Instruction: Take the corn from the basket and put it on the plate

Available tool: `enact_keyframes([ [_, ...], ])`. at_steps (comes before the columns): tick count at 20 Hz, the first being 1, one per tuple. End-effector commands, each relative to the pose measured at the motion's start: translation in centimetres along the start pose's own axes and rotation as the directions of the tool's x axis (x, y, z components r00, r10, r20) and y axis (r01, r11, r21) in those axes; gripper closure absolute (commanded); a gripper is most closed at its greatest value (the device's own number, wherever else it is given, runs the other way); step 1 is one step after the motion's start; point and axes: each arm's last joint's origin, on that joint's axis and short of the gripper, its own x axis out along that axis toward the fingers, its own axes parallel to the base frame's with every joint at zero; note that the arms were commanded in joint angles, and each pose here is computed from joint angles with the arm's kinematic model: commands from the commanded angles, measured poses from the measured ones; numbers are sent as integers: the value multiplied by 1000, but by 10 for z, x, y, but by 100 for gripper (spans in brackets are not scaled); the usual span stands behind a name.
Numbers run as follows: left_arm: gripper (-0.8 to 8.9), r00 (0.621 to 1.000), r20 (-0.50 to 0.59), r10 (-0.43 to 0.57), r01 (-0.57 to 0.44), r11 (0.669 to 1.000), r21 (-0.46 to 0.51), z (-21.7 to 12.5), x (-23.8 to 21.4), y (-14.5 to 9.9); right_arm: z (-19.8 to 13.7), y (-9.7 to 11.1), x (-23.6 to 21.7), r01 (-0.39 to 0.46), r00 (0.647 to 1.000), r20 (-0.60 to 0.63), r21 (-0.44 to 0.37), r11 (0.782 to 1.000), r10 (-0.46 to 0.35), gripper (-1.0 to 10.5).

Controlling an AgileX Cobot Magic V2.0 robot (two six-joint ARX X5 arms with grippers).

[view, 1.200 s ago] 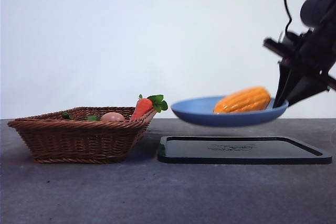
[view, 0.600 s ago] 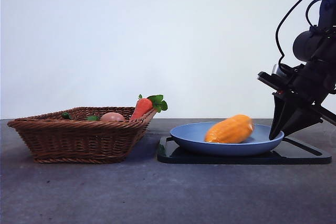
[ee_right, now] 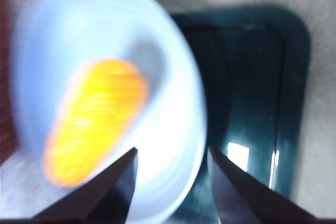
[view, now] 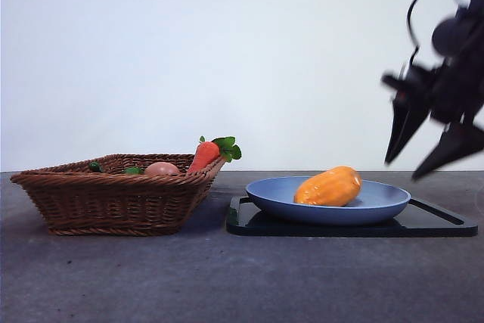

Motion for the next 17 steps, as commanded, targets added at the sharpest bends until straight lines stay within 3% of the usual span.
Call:
enact_keyframes([
  [1,462,1000,29,5,-6,1000,13,6,-5,-2,-4,19,-32,-6,999,40,-101,995,10,726],
  [6,462,1000,9,0,0,1000,4,4,-5,-2,-53,78,-100,-34,997,63,-284,958,54,726],
  [10,467,1000,-16,-7,7,1000,-7,2,-5,-3,-97,116,-135,-80,991,68,-418,905,119,790],
  [12,542,999,-36,-13,12,1000,-17,-1,-5,-3,-117,128,-145,-99,990,42,-476,874,135,849],
  [14,681,999,-44,-15,14,1000,-21,-1,-5,-4,-129,133,-150,-69,995,29,-521,850,99,936],
  [17,815,999,-48,-16,15,1000,-23,-2,-5,-4,-137,135,-150,-36,999,12,-548,836,51,945],
])
